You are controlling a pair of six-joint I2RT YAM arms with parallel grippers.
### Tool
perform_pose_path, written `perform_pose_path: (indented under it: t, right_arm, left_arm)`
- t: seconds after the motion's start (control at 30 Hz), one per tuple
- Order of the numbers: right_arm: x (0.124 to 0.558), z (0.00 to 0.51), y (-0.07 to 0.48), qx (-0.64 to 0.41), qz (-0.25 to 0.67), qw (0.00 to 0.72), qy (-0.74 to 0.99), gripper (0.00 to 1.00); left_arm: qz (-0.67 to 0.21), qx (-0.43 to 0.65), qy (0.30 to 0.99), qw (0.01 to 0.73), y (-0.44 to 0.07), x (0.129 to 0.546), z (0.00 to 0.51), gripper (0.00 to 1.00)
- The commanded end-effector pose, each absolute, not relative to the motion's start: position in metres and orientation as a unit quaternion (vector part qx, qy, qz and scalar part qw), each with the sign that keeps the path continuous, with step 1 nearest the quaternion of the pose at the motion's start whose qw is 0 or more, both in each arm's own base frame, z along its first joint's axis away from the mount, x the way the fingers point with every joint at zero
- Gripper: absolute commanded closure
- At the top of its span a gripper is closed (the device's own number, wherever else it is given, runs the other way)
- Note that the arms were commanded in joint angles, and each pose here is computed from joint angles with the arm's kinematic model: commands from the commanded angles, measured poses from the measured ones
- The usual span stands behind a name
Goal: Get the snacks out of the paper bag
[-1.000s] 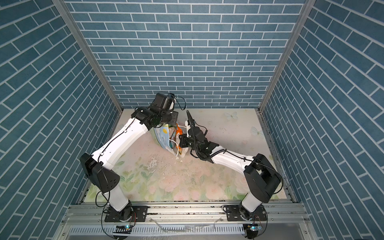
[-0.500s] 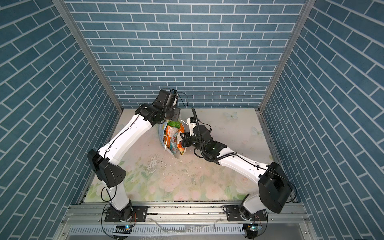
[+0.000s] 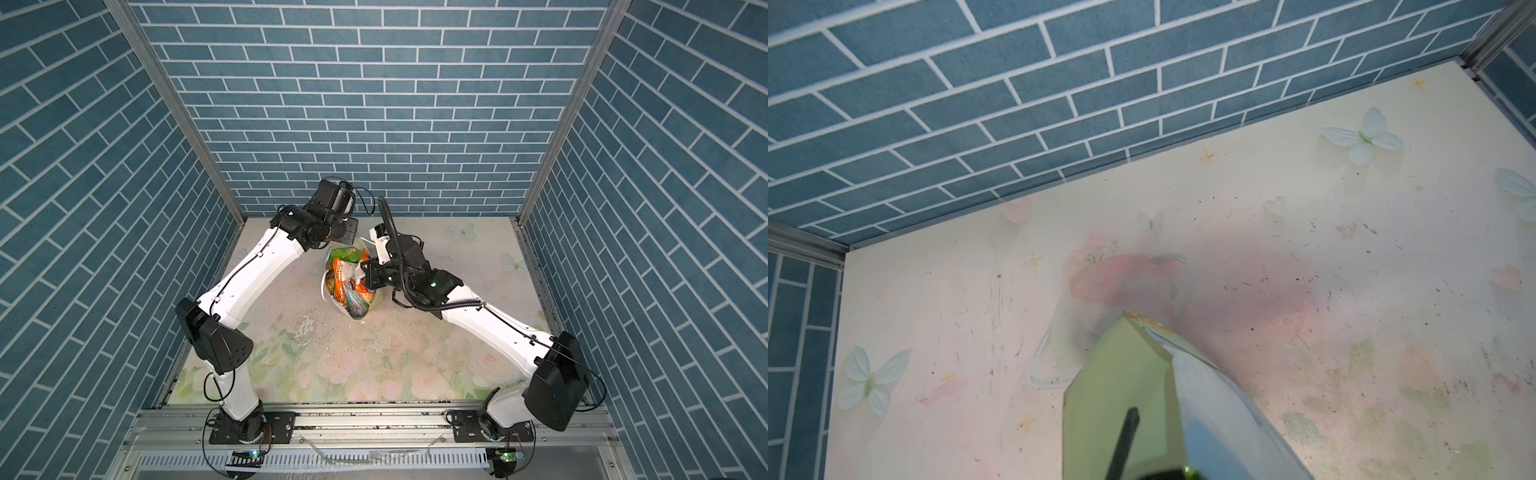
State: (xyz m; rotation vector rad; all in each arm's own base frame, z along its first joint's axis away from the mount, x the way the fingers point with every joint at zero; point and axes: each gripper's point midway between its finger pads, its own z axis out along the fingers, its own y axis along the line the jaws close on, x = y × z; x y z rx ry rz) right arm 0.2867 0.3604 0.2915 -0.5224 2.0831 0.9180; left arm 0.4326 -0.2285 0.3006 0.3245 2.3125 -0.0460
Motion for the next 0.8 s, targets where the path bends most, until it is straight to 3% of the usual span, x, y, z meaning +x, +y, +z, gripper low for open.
perform_pose_path:
  t: [0.0,0.1,0.23,0.43,0.53,0.77]
  right_arm:
    - [0.287,0.344,0.373,-0.266,0.373,0.436,0.775,0.95]
    - [0.294,0.345,0.376,-0.265,0.366,0.424,0.785,0.96]
    - [0.3,0.345,0.376,-0.262,0.362,0.419,0.79,0.95]
    - [0.305,0.345,0.371,-0.256,0.358,0.422,0.793,0.77]
    - [0.305,0.346,0.369,-0.255,0.356,0.421,0.794,0.62]
    - [0.311,0.342,0.355,-0.249,0.31,0.424,0.813,0.6]
  left_arm:
    - [-0.005,0.111,0.908,0.404,-0.22,0.443,0.306,0.51]
    - [-0.001,0.112,0.906,0.409,-0.218,0.443,0.31,0.21]
    - [0.004,0.11,0.901,0.421,-0.212,0.441,0.318,0.01]
    - [-0.001,0.104,0.894,0.436,-0.207,0.436,0.326,0.0]
    - [-0.005,0.101,0.891,0.443,-0.205,0.433,0.331,0.01]
    - [-0.022,0.088,0.88,0.466,-0.201,0.425,0.345,0.0]
